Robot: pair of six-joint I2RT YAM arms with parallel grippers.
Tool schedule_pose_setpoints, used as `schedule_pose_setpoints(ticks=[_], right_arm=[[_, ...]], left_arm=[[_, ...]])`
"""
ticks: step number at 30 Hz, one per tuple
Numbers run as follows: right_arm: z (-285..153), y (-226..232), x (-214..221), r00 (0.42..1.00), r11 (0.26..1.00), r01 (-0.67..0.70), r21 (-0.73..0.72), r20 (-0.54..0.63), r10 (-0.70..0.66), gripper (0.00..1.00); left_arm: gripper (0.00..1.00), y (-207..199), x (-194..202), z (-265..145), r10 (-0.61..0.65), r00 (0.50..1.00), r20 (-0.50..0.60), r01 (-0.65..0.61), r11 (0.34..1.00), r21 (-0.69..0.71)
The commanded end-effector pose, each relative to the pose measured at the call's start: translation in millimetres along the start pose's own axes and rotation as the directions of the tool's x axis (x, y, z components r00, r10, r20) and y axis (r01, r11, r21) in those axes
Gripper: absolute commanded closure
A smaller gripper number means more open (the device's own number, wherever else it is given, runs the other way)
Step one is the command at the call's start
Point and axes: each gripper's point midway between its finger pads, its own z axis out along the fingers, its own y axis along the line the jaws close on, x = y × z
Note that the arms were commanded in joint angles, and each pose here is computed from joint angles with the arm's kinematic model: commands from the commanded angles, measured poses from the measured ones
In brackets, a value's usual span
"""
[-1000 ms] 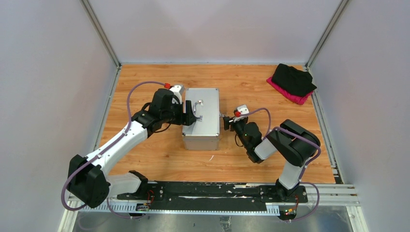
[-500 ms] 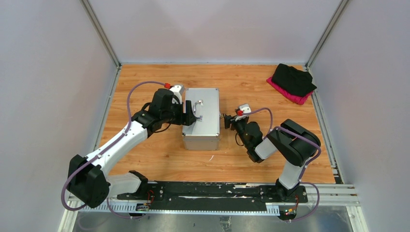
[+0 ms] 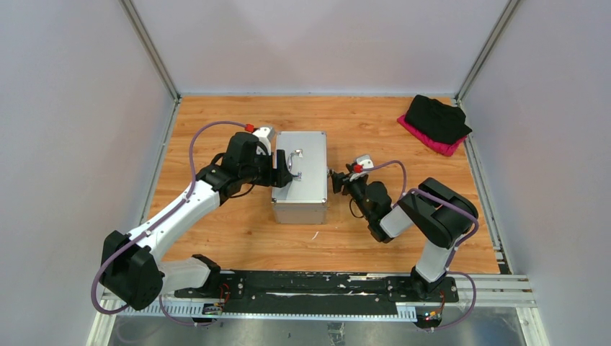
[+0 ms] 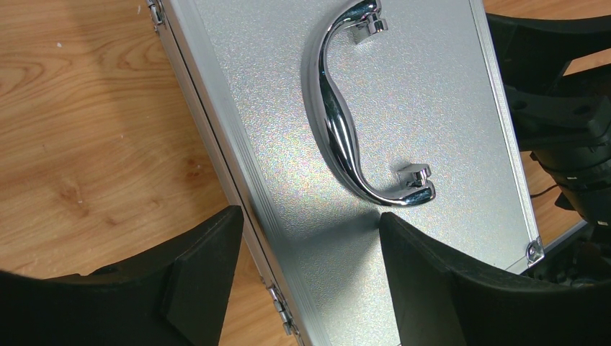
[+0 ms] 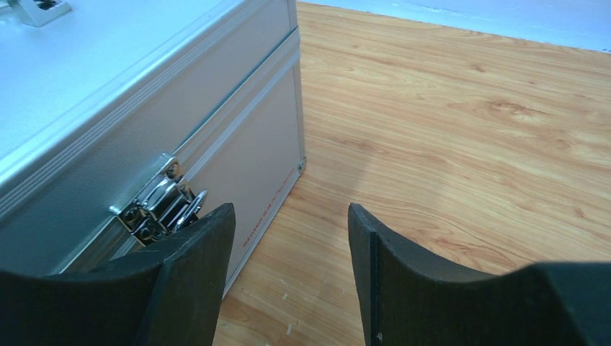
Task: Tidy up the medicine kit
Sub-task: Close the medicine box at the center of the board.
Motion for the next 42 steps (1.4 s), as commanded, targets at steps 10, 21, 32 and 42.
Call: schedule_pose_setpoints(ticks=[10, 21, 32, 42], right_arm=[[-1, 9, -34, 0.994, 0.997, -0.043, -0.06, 0.097, 0.049, 0.38], [-6, 12, -38, 0.993, 0.995, -0.045, -0.087, 0.104, 0.054, 0.41], [-12, 16, -40, 0.993, 0.992, -0.048, -0.114, 0.105, 0.06, 0.43], [-16, 19, -48, 0.99, 0.99, -0.051, -0.131, 0.12, 0.067, 0.43]], left_arm=[[0.26, 9, 21, 2, 0.02, 0.997, -0.078, -0.022, 0.999, -0.029], [0.26, 9, 21, 1, 0.018, 0.997, -0.078, -0.02, 0.999, -0.026], [0.26, 8, 22, 1, 0.018, 0.996, -0.082, -0.02, 1.0, -0.024], [0.26, 8, 22, 0, 0.017, 0.997, -0.08, -0.018, 1.0, -0.021]])
